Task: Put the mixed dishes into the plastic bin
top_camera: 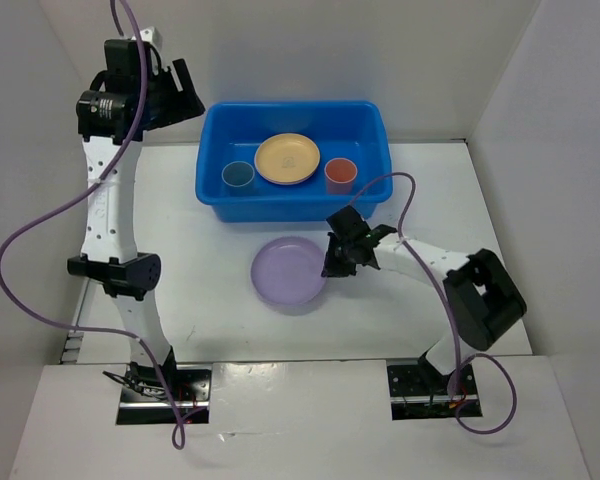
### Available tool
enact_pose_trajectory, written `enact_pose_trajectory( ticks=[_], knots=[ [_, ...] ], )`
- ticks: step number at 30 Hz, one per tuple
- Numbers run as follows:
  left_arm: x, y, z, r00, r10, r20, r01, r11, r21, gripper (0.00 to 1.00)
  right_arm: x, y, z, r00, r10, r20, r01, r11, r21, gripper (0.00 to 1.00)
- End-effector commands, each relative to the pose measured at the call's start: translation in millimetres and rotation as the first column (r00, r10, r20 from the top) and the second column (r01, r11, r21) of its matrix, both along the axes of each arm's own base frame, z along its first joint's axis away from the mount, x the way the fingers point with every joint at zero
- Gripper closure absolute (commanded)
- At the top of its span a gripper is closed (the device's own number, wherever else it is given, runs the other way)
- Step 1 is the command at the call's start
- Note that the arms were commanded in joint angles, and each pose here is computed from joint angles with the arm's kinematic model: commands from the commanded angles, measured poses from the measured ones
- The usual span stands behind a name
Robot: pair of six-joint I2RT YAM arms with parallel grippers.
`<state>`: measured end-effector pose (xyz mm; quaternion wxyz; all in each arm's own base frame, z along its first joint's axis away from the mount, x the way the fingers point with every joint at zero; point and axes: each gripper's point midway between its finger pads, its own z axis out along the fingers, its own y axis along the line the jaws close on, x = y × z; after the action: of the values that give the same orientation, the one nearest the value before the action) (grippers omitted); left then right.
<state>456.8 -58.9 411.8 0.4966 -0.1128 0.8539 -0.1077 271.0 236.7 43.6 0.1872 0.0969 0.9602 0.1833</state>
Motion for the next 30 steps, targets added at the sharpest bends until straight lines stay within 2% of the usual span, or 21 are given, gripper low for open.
enact_pose_trajectory(
  ticks=[1, 3, 5, 7, 10, 11, 13, 14, 15, 16, 17, 18, 19, 20, 21, 22, 23, 26, 27, 28, 30],
  knots=[
    [-23, 0, 45, 0.993, -0.013, 0.118, 0.018, 0.999, -0.041, 0.19, -21, 11, 77, 0.981, 0.183, 0.062, -0.186, 0.981, 0.055, 1.00],
    [-27, 0, 50, 0.991, -0.013, 0.130, 0.019, 0.999, -0.042, 0.19, -32, 24, 128, 0.958, 0.252, 0.134, -0.272, 0.949, 0.161, 1.00],
    [-34, -1, 55, 0.990, -0.023, 0.140, 0.029, 0.998, -0.046, 0.19, -42, 27, 159, 0.943, 0.294, 0.159, -0.322, 0.926, 0.196, 1.00],
    [-38, -1, 60, 0.988, -0.022, 0.152, 0.030, 0.998, -0.047, 0.19, -34, 31, 211, 0.917, 0.303, 0.258, -0.363, 0.903, 0.231, 1.00],
    [-49, 2, 73, 0.983, -0.014, 0.184, 0.023, 0.999, -0.046, 0.19, 16, 27, 267, 0.893, 0.232, 0.385, -0.344, 0.904, 0.252, 1.00],
    [-57, 2, 81, 0.979, -0.009, 0.204, 0.021, 0.998, -0.057, 0.19, 34, 26, 306, 0.861, 0.199, 0.469, -0.349, 0.901, 0.259, 1.00],
    [-71, 4, 98, 0.967, -0.008, 0.253, 0.024, 0.998, -0.060, 0.19, 86, 24, 299, 0.871, 0.155, 0.465, -0.285, 0.932, 0.223, 1.00],
    [-76, 10, 103, 0.963, 0.007, 0.268, 0.006, 0.999, -0.050, 0.19, 104, 24, 337, 0.828, 0.131, 0.545, -0.291, 0.932, 0.218, 1.00],
    [-77, 13, 103, 0.963, 0.020, 0.270, -0.007, 0.999, -0.047, 0.19, 136, 31, 310, 0.855, 0.134, 0.502, -0.262, 0.946, 0.194, 1.00],
    [-87, 16, 111, 0.957, 0.029, 0.289, -0.017, 0.999, -0.046, 0.19, 151, 27, 337, 0.826, 0.107, 0.554, -0.247, 0.951, 0.184, 1.00],
    [-91, 19, 111, 0.956, 0.034, 0.292, -0.026, 0.999, -0.030, 0.19, 166, 27, 335, 0.829, 0.091, 0.551, -0.218, 0.961, 0.168, 1.00],
    [-96, 23, 112, 0.955, 0.046, 0.295, -0.043, 0.999, -0.016, 0.19, 197, 35, 291, 0.868, 0.104, 0.486, -0.186, 0.975, 0.124, 1.00],
    [-103, 27, 110, 0.956, 0.055, 0.289, -0.052, 0.999, -0.015, 0.19, 210, 32, 337, 0.803, 0.052, 0.594, -0.162, 0.978, 0.134, 1.00],
    [-105, 29, 111, 0.954, 0.067, 0.292, -0.066, 0.998, -0.013, 0.19, 214, 25, 327, 0.826, 0.047, 0.562, -0.137, 0.983, 0.119, 1.00],
    [-107, 30, 112, 0.951, 0.063, 0.301, -0.064, 0.998, -0.005, 0.19, 223, 24, 327, 0.812, 0.028, 0.583, -0.134, 0.981, 0.139, 1.00],
    [-116, 31, 117, 0.944, 0.063, 0.323, -0.064, 0.998, -0.008, 0.19, 238, 38, 266, 0.890, 0.083, 0.449, -0.176, 0.970, 0.169, 1.00],
    [-111, 31, 109, 0.949, 0.062, 0.309, -0.063, 0.998, -0.008, 0.19, 259, 36, 272, 0.864, 0.042, 0.501, -0.161, 0.967, 0.196, 1.00],
    [-120, 34, 108, 0.943, 0.063, 0.327, -0.063, 0.998, -0.012, 0.19, 289, 20, 254, 0.852, -0.021, 0.523, -0.075, 0.984, 0.161, 1.00],
    [-120, 34, 103, 0.943, 0.063, 0.326, -0.063, 0.998, -0.012, 0.19, 290, 18, 246, 0.867, -0.040, 0.497, -0.063, 0.980, 0.189, 1.00],
    [-117, 32, 97, 0.950, 0.054, 0.308, -0.052, 0.999, -0.012, 0.19, 299, 18, 217, 0.897, -0.032, 0.440, -0.063, 0.978, 0.200, 1.00],
    [-119, 33, 99, 0.947, 0.054, 0.318, -0.052, 0.999, -0.015, 0.19, 308, 11, 205, 0.897, -0.050, 0.439, -0.038, 0.981, 0.189, 1.00]
  ],
)
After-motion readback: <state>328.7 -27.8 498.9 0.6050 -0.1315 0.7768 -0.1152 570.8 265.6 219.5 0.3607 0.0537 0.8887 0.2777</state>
